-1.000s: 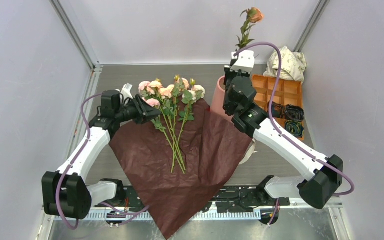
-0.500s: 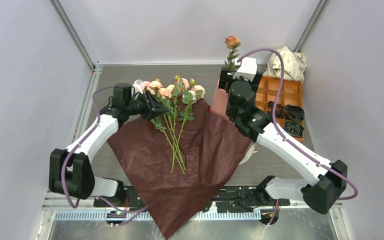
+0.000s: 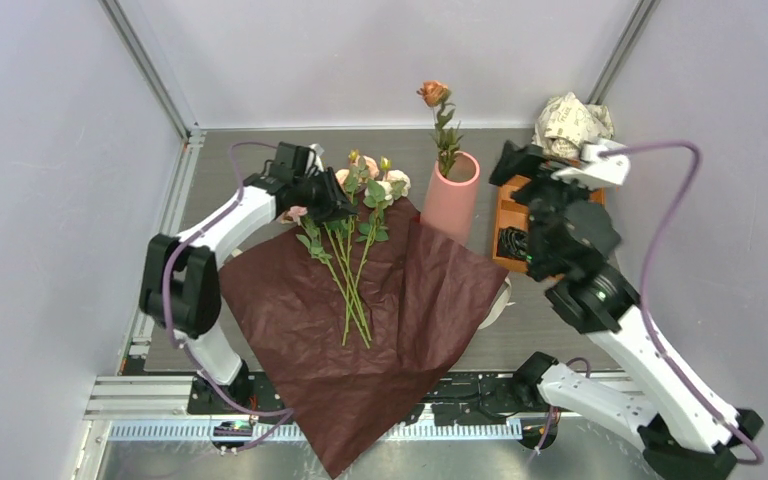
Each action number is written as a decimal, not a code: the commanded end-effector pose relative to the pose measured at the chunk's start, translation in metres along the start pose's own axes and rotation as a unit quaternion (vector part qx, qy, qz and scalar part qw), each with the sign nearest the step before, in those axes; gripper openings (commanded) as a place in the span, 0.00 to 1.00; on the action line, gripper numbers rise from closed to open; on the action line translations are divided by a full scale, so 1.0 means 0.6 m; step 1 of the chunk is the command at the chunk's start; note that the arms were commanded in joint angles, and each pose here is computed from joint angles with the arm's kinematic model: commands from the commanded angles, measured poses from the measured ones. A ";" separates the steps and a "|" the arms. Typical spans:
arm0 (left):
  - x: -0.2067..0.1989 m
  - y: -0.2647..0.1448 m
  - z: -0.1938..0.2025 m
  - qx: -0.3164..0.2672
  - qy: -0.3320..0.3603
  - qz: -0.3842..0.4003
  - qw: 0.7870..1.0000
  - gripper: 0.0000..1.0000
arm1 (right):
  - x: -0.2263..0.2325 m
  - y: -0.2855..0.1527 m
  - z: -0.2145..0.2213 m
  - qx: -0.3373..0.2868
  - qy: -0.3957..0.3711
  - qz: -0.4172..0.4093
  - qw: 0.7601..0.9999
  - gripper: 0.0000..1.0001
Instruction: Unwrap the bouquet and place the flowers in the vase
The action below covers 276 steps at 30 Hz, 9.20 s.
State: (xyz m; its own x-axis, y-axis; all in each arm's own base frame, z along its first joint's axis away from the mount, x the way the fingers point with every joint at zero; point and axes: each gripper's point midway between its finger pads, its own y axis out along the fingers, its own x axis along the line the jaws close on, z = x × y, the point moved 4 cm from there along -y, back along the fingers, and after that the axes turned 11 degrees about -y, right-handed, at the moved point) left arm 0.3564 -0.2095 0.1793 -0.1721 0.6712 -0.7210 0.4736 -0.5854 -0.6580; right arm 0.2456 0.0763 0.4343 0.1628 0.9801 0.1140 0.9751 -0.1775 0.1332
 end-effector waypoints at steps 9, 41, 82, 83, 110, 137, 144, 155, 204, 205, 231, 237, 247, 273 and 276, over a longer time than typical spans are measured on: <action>0.006 0.149 0.006 0.029 0.095 -0.166 0.981 0.47 | -0.028 -0.064 0.001 0.027 0.067 -0.066 0.995 0.94; 0.042 0.262 0.022 0.031 0.163 -0.275 0.947 0.18 | -0.037 -0.105 0.054 0.073 0.091 -0.105 0.988 0.96; -0.481 -0.440 0.018 -0.358 0.314 0.333 0.814 0.07 | -0.081 -0.123 0.059 0.074 0.089 -0.065 0.991 0.97; -0.497 -0.459 0.034 -0.365 0.323 0.361 0.795 0.07 | -0.083 -0.124 0.058 0.073 0.091 -0.064 0.991 0.97; -0.701 -0.420 0.064 -0.521 0.424 0.407 0.619 0.11 | -0.103 -0.135 0.080 0.080 0.084 -0.048 0.992 0.98; -0.593 -0.162 0.095 -0.367 0.375 0.349 0.777 0.55 | -0.091 -0.134 0.090 0.086 0.086 -0.064 0.991 0.98; -0.584 -0.189 0.096 -0.354 0.384 0.335 0.784 0.82 | -0.087 -0.134 0.091 0.089 0.086 -0.070 0.990 0.98; -0.527 -0.384 0.080 -0.428 0.328 0.347 0.767 0.81 | -0.056 -0.126 0.034 0.070 0.084 -0.120 0.987 0.99; -0.053 -0.647 0.067 -0.548 0.160 0.049 0.820 0.82 | 0.577 -0.075 0.575 0.511 -0.211 -0.342 0.759 0.70; -0.054 -0.646 0.067 -0.547 0.161 0.049 0.820 0.82 | 0.577 -0.071 0.580 0.512 -0.211 -0.342 0.759 0.70; -0.056 -0.629 0.065 -0.544 0.169 0.032 0.821 0.83 | 0.587 -0.067 0.646 0.526 -0.213 -0.346 0.748 0.30; -0.049 -0.644 0.068 -0.546 0.158 0.044 0.821 0.83 | 0.593 -0.058 0.592 0.506 -0.195 -0.350 0.764 0.07; -0.030 -0.663 0.071 -0.549 0.140 0.049 0.822 0.83 | 0.585 -0.039 0.404 0.431 -0.148 -0.369 0.810 0.01; -0.065 -0.611 0.078 -0.511 0.157 0.053 0.843 0.83 | 0.310 -0.040 -0.191 -0.030 0.001 -0.335 0.942 0.01; -0.082 -0.591 0.079 -0.498 0.164 0.054 0.850 0.83 | 0.253 -0.036 -0.228 -0.081 -0.012 -0.288 0.954 0.01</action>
State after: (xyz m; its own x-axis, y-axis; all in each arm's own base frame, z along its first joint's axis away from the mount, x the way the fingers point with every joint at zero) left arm 0.1476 -0.0369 0.4280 0.0561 0.8451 -0.5316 0.9984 -0.0455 0.0331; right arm 0.2387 0.2687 0.5170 -0.5279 0.8483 -0.0422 0.8473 0.5294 0.0425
